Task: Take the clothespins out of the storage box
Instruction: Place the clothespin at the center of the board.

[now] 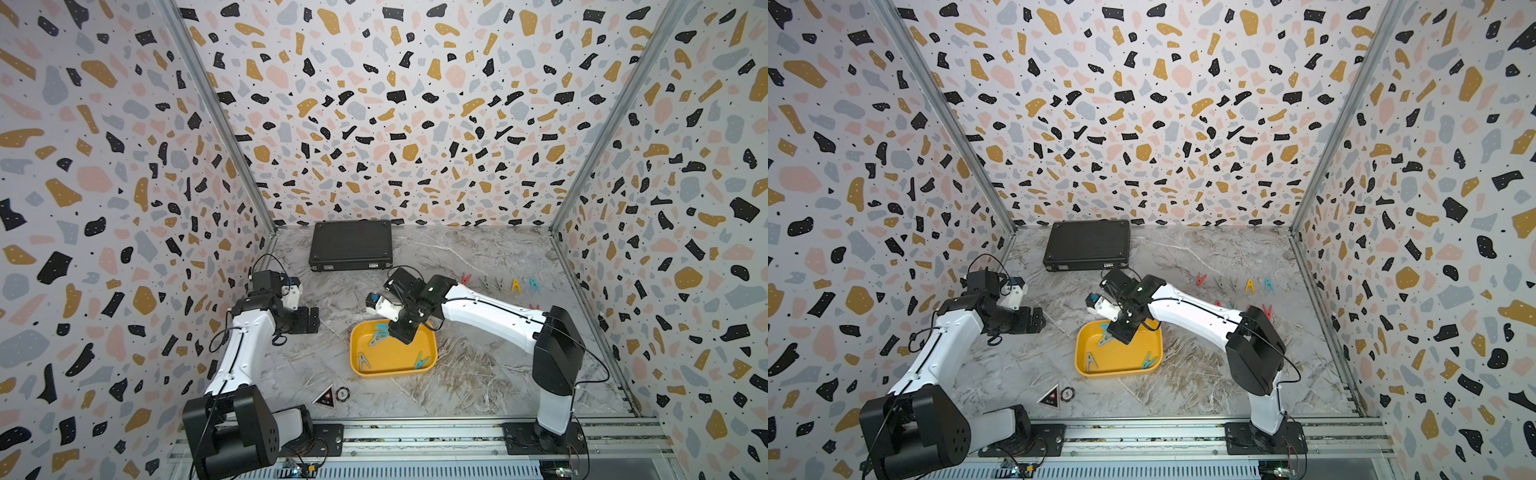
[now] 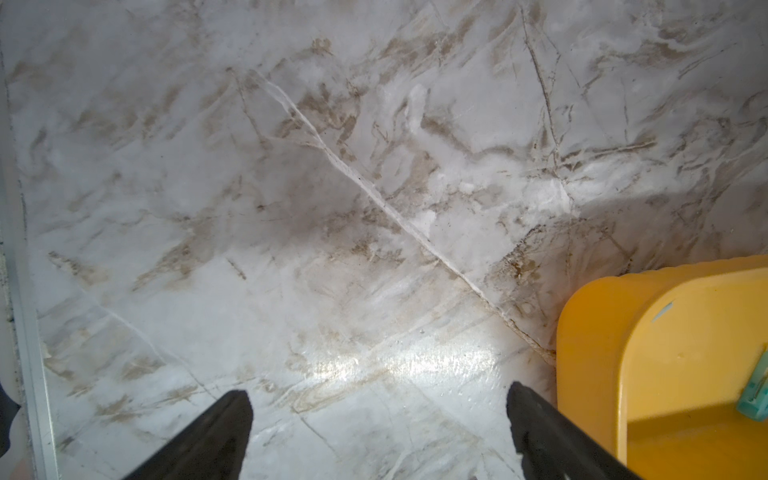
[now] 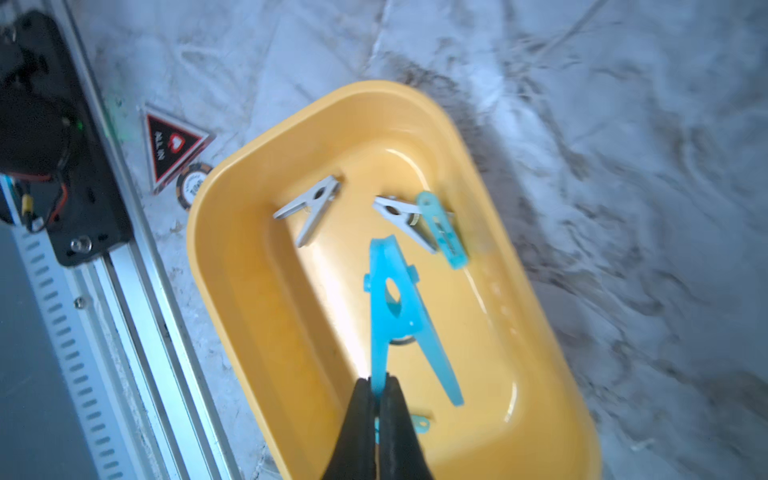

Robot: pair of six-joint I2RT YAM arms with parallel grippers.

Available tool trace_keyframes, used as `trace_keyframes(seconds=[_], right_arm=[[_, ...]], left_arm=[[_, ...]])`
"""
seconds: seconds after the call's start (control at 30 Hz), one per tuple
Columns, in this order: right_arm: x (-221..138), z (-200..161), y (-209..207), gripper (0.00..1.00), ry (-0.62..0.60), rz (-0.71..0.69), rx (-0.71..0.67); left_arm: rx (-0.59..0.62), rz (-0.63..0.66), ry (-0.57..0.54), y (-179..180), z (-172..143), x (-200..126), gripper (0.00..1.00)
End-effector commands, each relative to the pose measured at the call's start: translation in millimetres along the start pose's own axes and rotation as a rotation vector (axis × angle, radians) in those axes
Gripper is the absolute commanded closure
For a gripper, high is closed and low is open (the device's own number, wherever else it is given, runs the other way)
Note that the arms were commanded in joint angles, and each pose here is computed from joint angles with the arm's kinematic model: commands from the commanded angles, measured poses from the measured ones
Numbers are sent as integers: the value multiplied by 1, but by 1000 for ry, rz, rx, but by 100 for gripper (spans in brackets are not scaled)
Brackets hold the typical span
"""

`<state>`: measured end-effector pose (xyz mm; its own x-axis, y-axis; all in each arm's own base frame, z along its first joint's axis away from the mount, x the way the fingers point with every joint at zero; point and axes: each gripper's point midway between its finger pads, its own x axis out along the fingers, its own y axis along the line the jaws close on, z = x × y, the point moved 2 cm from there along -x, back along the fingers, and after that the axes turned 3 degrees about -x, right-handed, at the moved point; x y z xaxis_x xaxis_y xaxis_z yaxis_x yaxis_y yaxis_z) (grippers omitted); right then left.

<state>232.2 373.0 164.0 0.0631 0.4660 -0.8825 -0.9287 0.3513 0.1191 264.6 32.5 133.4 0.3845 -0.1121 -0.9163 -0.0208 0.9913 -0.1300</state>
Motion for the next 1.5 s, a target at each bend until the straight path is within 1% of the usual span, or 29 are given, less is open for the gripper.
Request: trace_keyframes(seconds=[0.0,0.13,0.2,0.3,0.43,0.57,0.67,0.8,0.97,1.07,1.33,1.47], right_arm=[[-40,-8,-35,100,-66,-120,181],[-61,-38,-76,100,-74,-232,371],[-65,-60,-96,100,-65,-273,497],[-65,-92,-114,100,-64,-284,688],[-53,-127,-120,100,-66,-273,891],[-33,-146,-112,100,-80,-231,1025],[-19,-160,-109,100,-88,-226,1121],[-10,-171,-109,100,-104,-234,1193],[2,-179,-110,100,-70,-233,1241],[8,-181,-110,100,-68,-228,1261],[10,-193,-116,100,-55,-286,1298],[16,-197,-114,100,-33,-272,1305]], left_arm=[[2,-1,-33,0,7,-6,0],[1,-3,-30,0,7,-6,0],[1,-4,-34,0,8,-6,0],[1,-6,-33,0,8,-6,0],[0,-7,-32,-1,7,-6,0],[3,-9,-32,-1,7,-6,0],[1,-9,-30,-1,7,-6,0],[2,-8,-33,-1,7,-7,0],[2,-9,-33,-1,7,-7,0],[3,-9,-35,-1,7,-7,0],[4,-7,-37,-1,7,-7,0],[3,-8,-33,-1,7,-7,0]])
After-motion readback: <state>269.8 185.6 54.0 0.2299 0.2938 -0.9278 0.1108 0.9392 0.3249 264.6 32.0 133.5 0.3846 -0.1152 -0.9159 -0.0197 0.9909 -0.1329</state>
